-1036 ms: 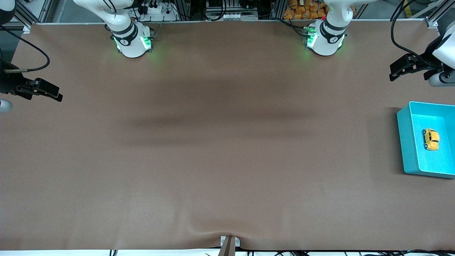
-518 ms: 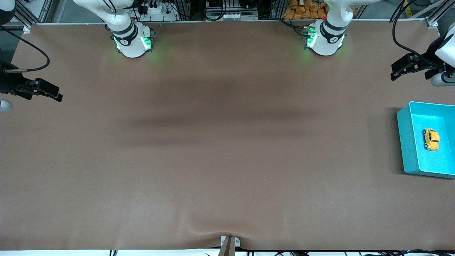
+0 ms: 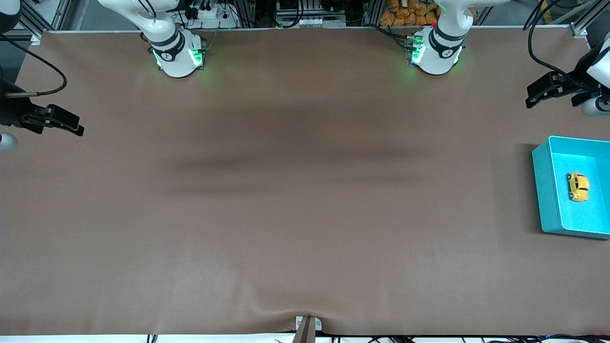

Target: Wind and store yellow beetle car

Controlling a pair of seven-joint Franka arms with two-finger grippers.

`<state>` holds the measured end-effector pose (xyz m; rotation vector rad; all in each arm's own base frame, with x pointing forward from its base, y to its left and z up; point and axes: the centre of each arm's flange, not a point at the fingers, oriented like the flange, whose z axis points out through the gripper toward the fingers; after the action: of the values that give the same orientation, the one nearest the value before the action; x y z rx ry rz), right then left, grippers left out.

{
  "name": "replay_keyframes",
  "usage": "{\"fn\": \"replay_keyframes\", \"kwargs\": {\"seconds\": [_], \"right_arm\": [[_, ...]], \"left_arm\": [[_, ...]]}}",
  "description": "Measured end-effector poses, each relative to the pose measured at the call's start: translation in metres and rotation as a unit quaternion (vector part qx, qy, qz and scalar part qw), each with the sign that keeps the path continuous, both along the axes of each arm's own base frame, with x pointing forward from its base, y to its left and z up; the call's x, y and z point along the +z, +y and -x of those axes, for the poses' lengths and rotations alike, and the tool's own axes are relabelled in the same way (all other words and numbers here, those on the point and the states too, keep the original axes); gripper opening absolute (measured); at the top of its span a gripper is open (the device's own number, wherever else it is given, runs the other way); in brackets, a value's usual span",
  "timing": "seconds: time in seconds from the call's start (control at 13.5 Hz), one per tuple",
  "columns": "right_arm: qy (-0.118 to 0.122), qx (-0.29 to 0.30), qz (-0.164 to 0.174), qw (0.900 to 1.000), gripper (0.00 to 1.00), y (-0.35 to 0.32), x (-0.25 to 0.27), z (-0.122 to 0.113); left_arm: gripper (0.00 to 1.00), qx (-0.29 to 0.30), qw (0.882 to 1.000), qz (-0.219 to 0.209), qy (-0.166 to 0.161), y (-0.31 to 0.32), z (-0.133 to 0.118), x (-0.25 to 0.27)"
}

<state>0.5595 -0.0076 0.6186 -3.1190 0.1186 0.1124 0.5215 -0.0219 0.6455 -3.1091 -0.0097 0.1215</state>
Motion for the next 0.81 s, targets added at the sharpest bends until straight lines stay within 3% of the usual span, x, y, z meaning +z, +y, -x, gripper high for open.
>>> {"fn": "replay_keyframes", "kwargs": {"seconds": [0.81], "right_arm": [[0.000, 0.001, 0.000, 1.000, 1.00, 0.0003, 0.0000, -0.0001]], "left_arm": [[1.00, 0.001, 1.000, 0.004, 0.000, 0.0002, -0.0039, -0.0008]]}}
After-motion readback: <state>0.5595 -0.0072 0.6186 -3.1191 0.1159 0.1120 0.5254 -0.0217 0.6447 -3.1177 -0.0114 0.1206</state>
